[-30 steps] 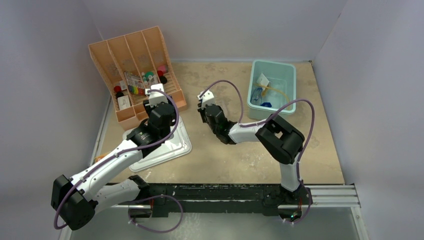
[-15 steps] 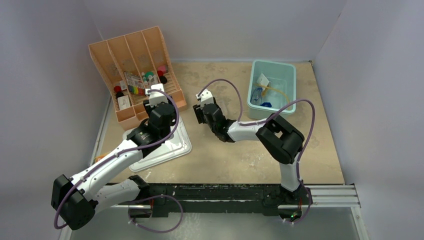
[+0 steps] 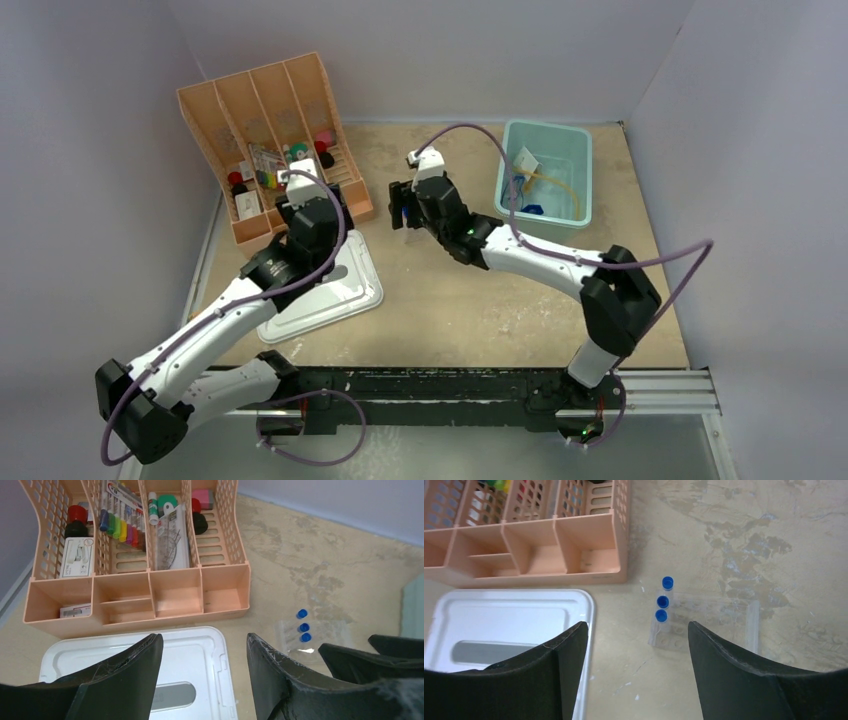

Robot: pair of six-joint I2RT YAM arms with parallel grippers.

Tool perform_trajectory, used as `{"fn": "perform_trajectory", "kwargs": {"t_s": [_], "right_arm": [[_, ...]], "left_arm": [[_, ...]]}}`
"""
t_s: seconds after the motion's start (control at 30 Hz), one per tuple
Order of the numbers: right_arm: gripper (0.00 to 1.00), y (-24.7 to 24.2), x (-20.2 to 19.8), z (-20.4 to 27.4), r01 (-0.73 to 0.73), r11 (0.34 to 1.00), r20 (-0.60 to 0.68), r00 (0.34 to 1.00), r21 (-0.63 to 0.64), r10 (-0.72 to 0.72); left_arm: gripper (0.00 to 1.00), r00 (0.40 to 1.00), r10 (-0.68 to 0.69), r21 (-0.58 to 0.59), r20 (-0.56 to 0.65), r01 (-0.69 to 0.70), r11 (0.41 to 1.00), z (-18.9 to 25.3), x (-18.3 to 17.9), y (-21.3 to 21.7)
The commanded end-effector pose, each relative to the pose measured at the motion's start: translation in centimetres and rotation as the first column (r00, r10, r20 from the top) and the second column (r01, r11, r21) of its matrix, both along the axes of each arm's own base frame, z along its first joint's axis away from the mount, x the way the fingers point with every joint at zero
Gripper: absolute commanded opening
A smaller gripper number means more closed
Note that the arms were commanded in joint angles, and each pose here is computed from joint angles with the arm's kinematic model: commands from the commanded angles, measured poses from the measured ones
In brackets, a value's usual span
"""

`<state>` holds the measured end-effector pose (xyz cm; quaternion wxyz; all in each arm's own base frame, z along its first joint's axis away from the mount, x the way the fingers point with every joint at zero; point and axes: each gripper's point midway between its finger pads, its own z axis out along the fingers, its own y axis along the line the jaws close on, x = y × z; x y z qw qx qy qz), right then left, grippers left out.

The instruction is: Organize the chemistry lab equipment

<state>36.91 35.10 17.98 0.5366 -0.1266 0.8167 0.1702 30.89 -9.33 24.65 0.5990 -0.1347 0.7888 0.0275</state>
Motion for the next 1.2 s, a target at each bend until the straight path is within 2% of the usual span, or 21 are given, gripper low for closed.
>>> {"fn": "perform_trajectory", "kwargs": {"t_s": [0.0,0.23,0.43,0.57,0.63,0.7,0.83,0.9,1.07,1.17], "right_arm": [[0.73,-0.2,-2.9,1.2,-0.032,0.999,-0.117,0.992,0.033,0.036],[0.67,3.1,-8.3,-0.8,-0.105,0.989,-0.197,0.977,-0.103,0.083],[0.64,7.6,-9.5,-4.1,-0.145,0.973,-0.264,0.960,-0.179,0.095],[0.37,9.0,-9.0,-6.0,-0.127,0.966,-0.310,0.949,-0.225,0.052],[0.33,9.0,-8.9,-6.8,-0.113,0.964,-0.320,0.947,-0.241,0.032],[0.33,8.8,-9.4,-7.9,-0.127,0.958,-0.352,0.935,-0.259,0.029],[0.43,7.7,-10.4,-10.3,-0.111,0.949,-0.419,0.908,-0.296,-0.024],[0.44,7.4,-10.9,-11.2,-0.108,0.946,-0.445,0.895,-0.305,-0.041],[0.51,8.2,-12.7,-12.9,-0.196,0.946,-0.519,0.854,-0.257,0.036],[0.51,7.4,-13.2,-14.3,-0.189,0.935,-0.548,0.836,-0.299,-0.006]], "left_arm": [[0.62,0.997,0.027,-0.161,0.066,-0.016,0.987,4.3,-1.0,0.3],[0.64,0.985,0.128,-0.242,0.114,-0.097,0.965,8.6,-2.8,2.7],[0.65,0.969,0.188,-0.244,0.158,-0.147,0.959,11.4,-4.4,5.2],[0.65,0.971,0.182,-0.258,0.153,-0.138,0.956,11.3,-5.2,5.5],[0.65,0.972,0.184,-0.265,0.143,-0.142,0.954,10.9,-5.6,5.7],[0.65,0.973,0.187,-0.275,0.136,-0.145,0.951,10.5,-5.9,5.9],[0.65,0.975,0.186,-0.299,0.123,-0.142,0.944,9.8,-6.4,6.0],[0.65,0.977,0.181,-0.307,0.111,-0.140,0.941,9.3,-6.5,5.9],[0.65,0.982,0.166,-0.312,0.088,-0.131,0.941,8.7,-6.9,5.8],[0.65,0.983,0.161,-0.317,0.085,-0.127,0.940,8.5,-7.1,5.7]]}}
